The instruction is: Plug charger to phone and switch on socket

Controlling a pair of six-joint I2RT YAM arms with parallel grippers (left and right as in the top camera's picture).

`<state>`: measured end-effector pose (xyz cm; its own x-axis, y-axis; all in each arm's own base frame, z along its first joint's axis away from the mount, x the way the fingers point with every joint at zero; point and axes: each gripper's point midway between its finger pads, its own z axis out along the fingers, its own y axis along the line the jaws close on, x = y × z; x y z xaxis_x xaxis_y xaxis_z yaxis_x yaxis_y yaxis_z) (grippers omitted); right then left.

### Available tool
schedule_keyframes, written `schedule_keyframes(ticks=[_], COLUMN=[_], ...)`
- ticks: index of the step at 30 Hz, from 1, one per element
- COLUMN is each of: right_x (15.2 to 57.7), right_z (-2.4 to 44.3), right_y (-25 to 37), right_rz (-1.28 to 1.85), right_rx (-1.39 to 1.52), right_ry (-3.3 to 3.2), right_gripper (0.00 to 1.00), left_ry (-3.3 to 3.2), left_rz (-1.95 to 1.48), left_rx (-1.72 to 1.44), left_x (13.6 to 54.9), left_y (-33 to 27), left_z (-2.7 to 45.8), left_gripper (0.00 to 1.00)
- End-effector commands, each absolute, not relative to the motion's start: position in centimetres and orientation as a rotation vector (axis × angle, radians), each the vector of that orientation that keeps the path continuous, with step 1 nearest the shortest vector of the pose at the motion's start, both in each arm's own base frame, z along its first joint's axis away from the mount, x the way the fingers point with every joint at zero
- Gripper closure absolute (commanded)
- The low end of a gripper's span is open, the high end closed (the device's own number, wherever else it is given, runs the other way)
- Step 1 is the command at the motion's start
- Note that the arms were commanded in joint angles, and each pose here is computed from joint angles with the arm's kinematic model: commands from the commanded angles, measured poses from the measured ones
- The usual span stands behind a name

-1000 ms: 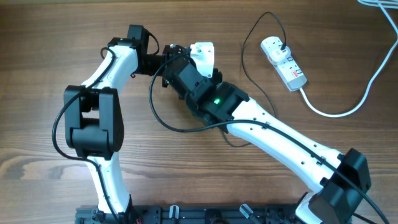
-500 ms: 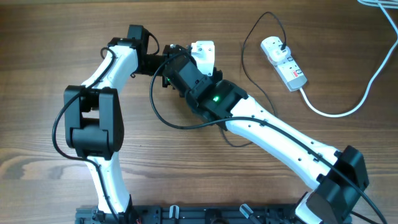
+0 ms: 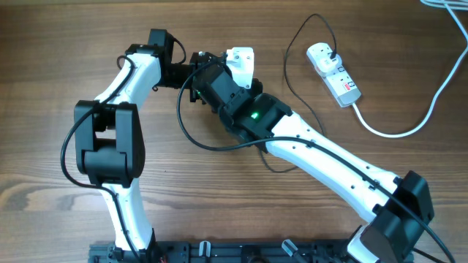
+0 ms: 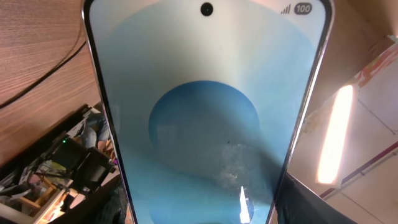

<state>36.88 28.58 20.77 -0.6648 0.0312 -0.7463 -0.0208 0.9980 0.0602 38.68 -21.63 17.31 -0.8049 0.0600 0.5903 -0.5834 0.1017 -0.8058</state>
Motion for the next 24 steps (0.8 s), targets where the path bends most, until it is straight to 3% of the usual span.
schedule_keyframes(ticks=[1,11,16,20,24], right_x=[37.2,37.6,37.5,36.5,35.4], right_z=[20.8,25.3,26.5,25.3,24.2], right_y=[29.0,26.0,25.4,26.9,28.8], right_rz=[0.09,0.223,0.451,0.68,0.82], right_rx=[0.023,0.52,0.926,1.233,1.398], right_ry=[2.287,2.09,1.943,1.932,1.992], right_gripper=[0.96,0.95,0.95,0.96,0.96], left_ry=[-1.869,-1.881,-1.88,-1.877,-1.87], left_rz=[1.813,1.835,1.837,1.832,1.825], left_rx=[0.451,0.451,0.456,0.462,0.472], left_x=[38.2,38.7,38.8,38.8,38.8], left_y=[-21.9,-21.3,-21.1,-21.1,-21.1], left_z=[19.9,19.9,19.9,19.9,19.9], left_gripper=[0.38,0.21,0.12,0.15,0.29])
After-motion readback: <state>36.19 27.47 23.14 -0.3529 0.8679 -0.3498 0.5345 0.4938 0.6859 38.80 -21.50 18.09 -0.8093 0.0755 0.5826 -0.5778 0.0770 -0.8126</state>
